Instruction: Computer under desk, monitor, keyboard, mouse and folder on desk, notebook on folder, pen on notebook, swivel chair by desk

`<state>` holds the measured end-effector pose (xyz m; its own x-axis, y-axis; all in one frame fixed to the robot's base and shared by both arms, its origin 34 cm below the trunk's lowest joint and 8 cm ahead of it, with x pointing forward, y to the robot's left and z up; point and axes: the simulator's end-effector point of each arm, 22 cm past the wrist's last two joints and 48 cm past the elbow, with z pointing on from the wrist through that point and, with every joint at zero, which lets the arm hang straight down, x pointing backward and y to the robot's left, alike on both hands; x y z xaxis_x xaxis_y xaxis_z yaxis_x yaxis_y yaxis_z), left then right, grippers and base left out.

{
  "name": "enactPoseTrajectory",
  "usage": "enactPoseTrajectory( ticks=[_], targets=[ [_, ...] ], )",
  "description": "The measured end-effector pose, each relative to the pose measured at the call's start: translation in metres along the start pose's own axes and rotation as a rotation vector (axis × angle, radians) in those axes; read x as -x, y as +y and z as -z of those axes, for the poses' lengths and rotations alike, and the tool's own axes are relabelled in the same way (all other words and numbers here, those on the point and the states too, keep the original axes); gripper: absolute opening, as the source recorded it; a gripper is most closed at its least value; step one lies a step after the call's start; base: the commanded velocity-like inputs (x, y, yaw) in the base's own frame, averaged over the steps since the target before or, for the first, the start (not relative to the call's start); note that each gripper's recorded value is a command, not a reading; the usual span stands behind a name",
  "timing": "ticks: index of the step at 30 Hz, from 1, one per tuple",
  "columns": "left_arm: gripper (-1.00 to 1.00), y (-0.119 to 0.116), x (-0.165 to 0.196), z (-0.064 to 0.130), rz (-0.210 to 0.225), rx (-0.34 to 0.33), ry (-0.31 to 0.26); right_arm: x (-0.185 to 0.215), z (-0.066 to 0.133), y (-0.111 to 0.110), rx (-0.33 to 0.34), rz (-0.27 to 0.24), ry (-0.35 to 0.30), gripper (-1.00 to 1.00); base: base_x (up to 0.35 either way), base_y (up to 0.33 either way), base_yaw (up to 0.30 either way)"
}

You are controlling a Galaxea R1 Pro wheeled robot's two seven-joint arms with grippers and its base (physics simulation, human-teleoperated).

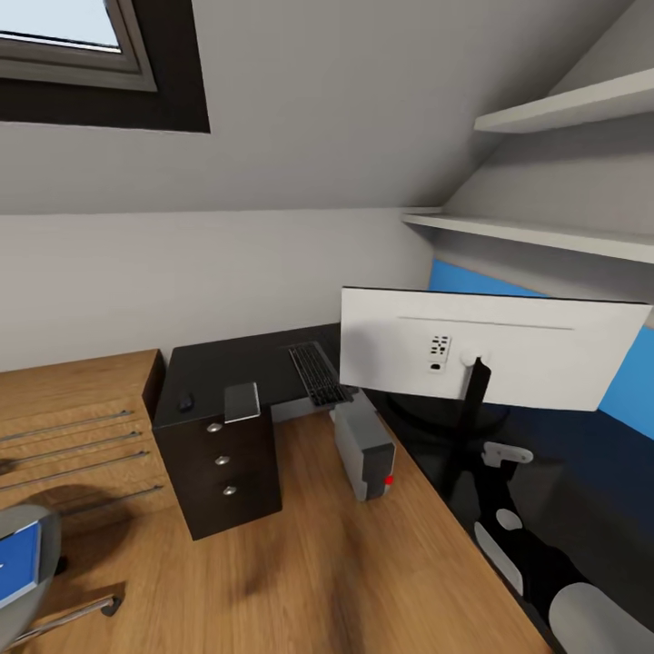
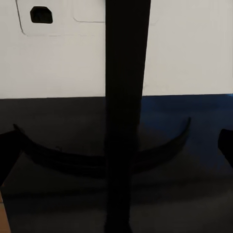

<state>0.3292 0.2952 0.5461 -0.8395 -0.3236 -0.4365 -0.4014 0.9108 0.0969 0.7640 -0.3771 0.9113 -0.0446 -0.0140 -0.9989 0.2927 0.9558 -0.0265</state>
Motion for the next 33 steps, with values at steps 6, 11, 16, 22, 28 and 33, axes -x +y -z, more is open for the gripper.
enactPoseTrajectory(
  ticks=[6,11,16,22,28,33],
  targets=[
    [1.00,0.000,0.000,0.000,0.000,0.001,0.000,-0.002,-0.001,-0.005,-0.004,0.007,0.004,1.00,0.029,0.000,0.000],
    [1.00,0.000,0.000,0.000,0.000,0.001,0.000,-0.003,0.000,-0.006,-0.004,0.011,0.006,1.00,0.121,0.000,0.000],
    [1.00,0.000,0.000,0.000,0.000,0.000,0.000,-0.003,0.000,-0.006,-0.004,0.011,0.006,1.00,0.160,0.000,0.000],
    [1.00,0.000,0.000,0.000,0.000,-0.001,0.000,-0.004,0.000,-0.007,-0.007,0.012,0.008,1.00,0.085,0.000,0.000],
    [1.00,-0.001,0.000,0.000,-0.002,-0.004,0.000,-0.005,0.000,-0.009,-0.010,0.014,0.009,1.00,0.127,0.000,0.000],
    [1.00,-0.001,0.000,0.000,-0.002,-0.003,0.000,-0.010,0.000,-0.014,-0.020,0.021,0.021,1.00,0.023,0.000,0.000]
  ],
)
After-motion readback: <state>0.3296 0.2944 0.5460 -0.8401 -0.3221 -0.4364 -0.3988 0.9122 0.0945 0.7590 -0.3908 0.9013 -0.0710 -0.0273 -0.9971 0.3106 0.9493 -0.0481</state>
